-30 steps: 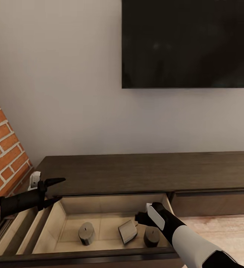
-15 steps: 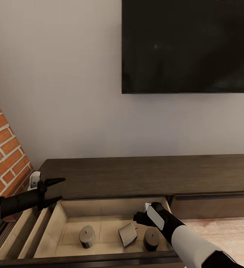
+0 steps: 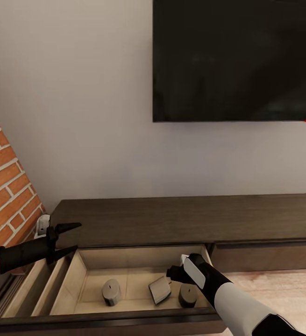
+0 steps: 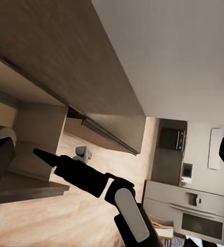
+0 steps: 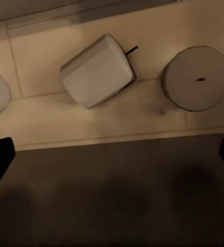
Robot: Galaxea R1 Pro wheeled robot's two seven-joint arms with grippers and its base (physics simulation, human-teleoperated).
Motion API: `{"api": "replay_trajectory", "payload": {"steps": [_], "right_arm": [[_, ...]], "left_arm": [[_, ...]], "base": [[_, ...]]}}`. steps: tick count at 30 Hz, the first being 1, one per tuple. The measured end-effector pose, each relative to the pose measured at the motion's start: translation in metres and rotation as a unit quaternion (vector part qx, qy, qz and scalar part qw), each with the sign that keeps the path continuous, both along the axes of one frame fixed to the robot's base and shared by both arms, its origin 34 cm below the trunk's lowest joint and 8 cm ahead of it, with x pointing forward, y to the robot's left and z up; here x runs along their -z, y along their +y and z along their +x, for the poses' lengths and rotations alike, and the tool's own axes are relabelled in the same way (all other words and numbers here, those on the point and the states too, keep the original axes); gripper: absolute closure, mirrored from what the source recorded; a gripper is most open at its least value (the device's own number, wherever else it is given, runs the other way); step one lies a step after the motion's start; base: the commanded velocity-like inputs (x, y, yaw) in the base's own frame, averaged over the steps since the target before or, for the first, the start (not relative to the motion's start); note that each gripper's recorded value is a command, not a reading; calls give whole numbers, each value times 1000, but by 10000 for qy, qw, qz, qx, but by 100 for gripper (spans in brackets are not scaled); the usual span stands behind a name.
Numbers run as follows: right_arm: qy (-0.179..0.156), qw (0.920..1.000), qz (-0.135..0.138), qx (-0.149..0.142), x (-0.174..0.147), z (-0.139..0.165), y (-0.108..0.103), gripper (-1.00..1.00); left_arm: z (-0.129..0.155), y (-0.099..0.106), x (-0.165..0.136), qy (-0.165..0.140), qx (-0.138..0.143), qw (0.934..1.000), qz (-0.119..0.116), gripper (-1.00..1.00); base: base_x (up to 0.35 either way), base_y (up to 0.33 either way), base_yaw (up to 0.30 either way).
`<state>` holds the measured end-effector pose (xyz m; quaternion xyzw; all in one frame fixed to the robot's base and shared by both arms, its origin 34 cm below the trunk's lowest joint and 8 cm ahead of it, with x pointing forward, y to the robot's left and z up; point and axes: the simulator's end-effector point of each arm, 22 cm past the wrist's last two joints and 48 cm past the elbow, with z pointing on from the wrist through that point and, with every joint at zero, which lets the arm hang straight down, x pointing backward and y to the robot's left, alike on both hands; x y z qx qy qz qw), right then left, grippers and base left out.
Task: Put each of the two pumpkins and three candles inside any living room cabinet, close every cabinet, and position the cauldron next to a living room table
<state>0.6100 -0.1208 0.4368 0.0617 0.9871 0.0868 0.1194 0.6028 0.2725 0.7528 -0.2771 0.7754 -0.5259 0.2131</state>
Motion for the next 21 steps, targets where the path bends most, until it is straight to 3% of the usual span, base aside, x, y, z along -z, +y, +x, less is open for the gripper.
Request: {"api": "replay_trajectory", "payload": {"steps": [21], "right_arm": [[6,10000,14,5,-43,7,2,-100]], "left_arm": [[7,-1,-43,3,7,10000,-1,-100]], "base": [[-60,17,0]]}}
